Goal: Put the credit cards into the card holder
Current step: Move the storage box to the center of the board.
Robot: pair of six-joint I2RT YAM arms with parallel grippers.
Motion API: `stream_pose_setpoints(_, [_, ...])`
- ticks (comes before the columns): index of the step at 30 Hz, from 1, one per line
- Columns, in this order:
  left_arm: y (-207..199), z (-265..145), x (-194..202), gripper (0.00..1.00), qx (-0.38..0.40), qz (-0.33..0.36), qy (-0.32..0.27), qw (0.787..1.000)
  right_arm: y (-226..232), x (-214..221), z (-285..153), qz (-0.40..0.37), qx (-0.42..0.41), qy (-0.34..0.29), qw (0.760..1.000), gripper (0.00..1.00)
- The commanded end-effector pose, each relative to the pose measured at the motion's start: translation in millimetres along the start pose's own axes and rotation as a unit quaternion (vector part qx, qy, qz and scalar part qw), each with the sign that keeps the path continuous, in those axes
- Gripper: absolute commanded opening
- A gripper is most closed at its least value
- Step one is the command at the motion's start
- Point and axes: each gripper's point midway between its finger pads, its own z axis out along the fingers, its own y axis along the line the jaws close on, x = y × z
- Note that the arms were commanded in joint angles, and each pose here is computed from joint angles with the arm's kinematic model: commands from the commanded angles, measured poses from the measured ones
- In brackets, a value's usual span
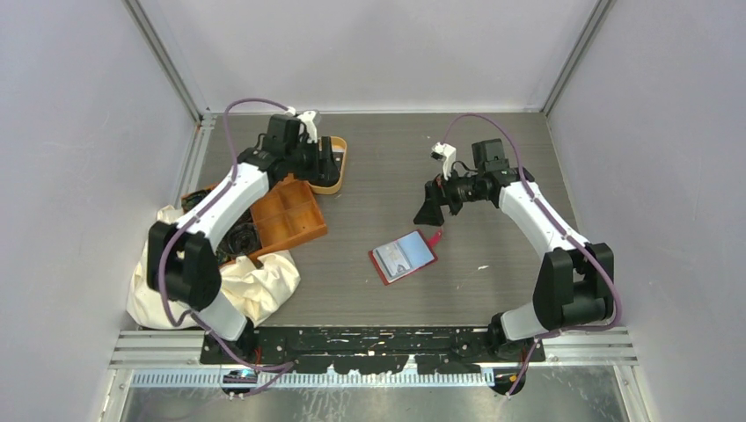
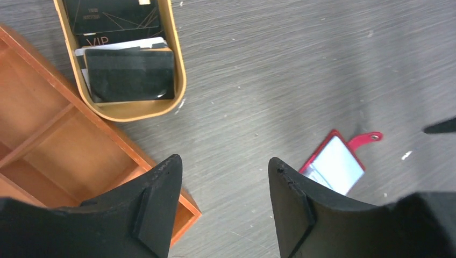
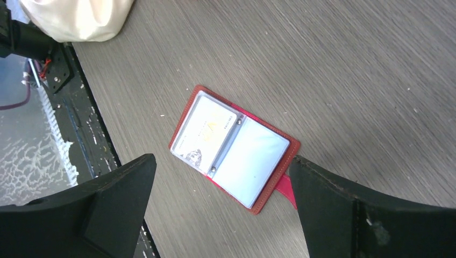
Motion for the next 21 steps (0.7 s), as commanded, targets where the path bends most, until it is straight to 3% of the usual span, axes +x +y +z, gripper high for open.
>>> stream_pose_setpoints(1, [20.9,14.0,-1.4,0.61,-0.045,0.028,0.054,0.997,22.1,-21.7,-11.0,-0.022,-0.024,-0.036,0.999,0.99])
stream_pose_setpoints(7, [39.7,52.3,14.4,0.64,-0.073,0.022,0.135,0.988,16.6,-15.3,-7.5,-0.007,-0.019,-0.021,1.0,0.99])
stream_pose_setpoints(21, [44.4,103.4,29.7,0.63,-0.068,-0.001,0.18,0.981,9.1,-0.2,1.7,0.023,-0.035,0.022,0.999,0.96])
